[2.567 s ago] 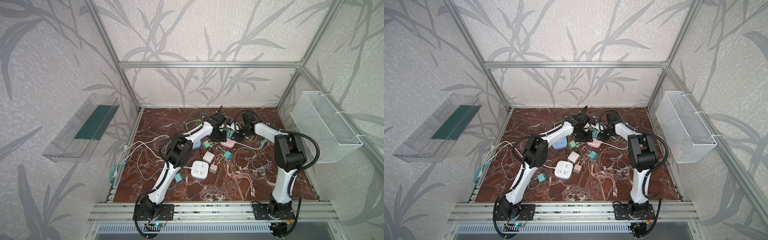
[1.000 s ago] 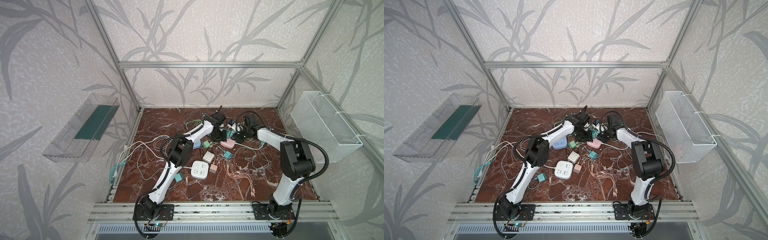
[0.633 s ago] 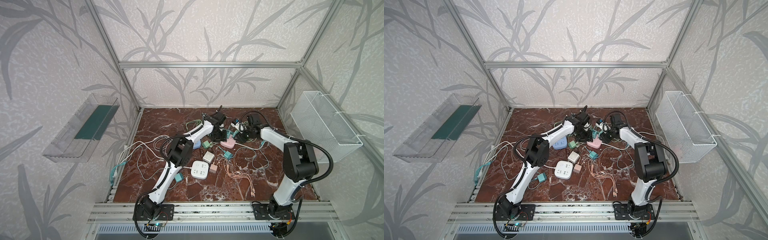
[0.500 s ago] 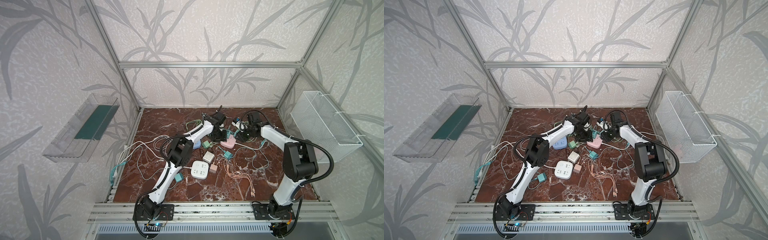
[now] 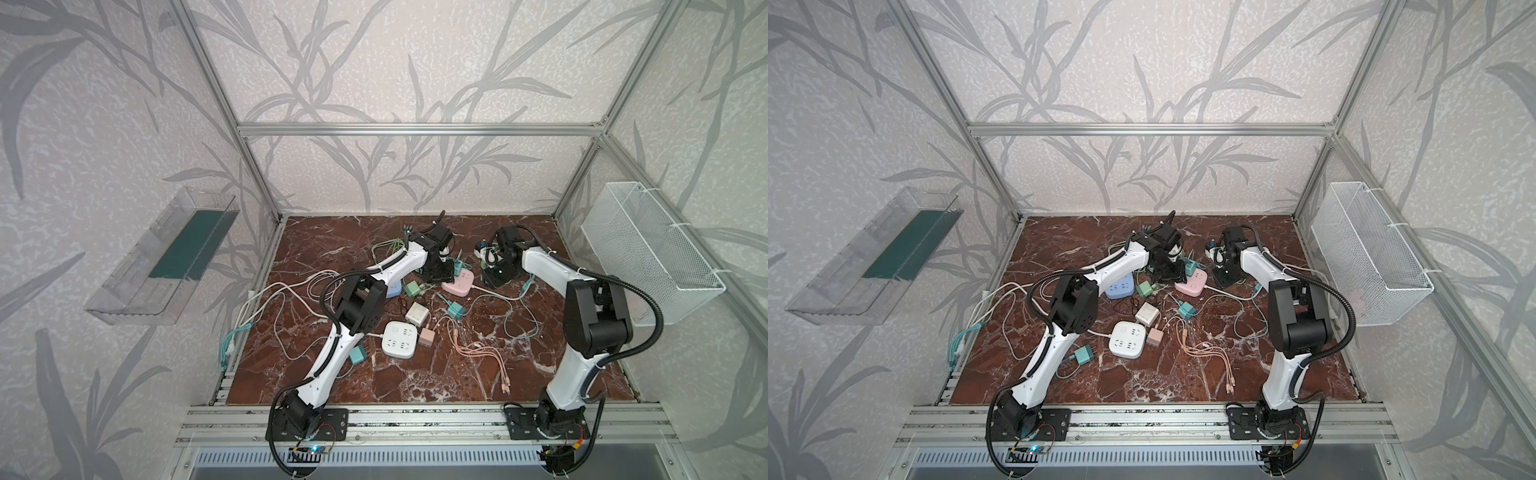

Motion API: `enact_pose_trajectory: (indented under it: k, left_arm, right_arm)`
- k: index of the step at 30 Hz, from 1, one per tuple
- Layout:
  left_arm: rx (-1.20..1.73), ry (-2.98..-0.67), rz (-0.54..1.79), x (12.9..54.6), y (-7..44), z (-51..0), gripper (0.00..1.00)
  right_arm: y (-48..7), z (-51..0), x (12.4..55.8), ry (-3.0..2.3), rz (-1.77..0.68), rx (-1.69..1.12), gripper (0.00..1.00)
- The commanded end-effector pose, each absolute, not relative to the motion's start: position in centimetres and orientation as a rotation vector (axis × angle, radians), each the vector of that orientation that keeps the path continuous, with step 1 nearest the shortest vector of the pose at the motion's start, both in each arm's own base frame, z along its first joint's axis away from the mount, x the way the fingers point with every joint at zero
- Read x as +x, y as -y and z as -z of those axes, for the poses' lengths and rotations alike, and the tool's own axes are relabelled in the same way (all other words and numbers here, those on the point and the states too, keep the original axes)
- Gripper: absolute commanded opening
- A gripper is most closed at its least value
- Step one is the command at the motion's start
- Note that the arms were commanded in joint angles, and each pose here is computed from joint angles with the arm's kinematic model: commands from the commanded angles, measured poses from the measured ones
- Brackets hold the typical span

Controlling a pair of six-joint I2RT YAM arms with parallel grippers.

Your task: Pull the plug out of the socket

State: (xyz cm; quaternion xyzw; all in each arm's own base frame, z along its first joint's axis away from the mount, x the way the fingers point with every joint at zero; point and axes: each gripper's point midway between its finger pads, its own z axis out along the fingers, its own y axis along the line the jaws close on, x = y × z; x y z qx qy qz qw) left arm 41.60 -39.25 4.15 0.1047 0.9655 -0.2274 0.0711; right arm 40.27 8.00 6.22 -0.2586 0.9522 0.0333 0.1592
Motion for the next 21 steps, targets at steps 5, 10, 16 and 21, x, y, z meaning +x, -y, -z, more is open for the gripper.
enact_pose_trajectory:
  k: [5, 10, 16, 21]
  left_arm:
    - [0.327, -2.931, 0.597, 40.9, 38.4, -3.0, 0.47]
    - [0.327, -2.931, 0.594, 40.8, 38.4, -3.0, 0.47]
    - [0.334, -2.924, 0.594, 40.9, 38.4, -3.3, 0.47]
    - [0.341, -2.914, 0.593, 40.9, 38.5, -3.6, 0.47]
  right_arm:
    - [-6.4, -6.2, 39.7, -2.832, 0.002, -0.708, 0.18]
    - [-5.8, -5.8, 39.5, -2.887, 0.041, -0.707, 0.18]
    - [-5.0, -5.1, 39.7, -2.946, 0.104, -0.698, 0.18]
    - [-4.7, -4.9, 40.5, -2.966, 0.142, -0.665, 0.20]
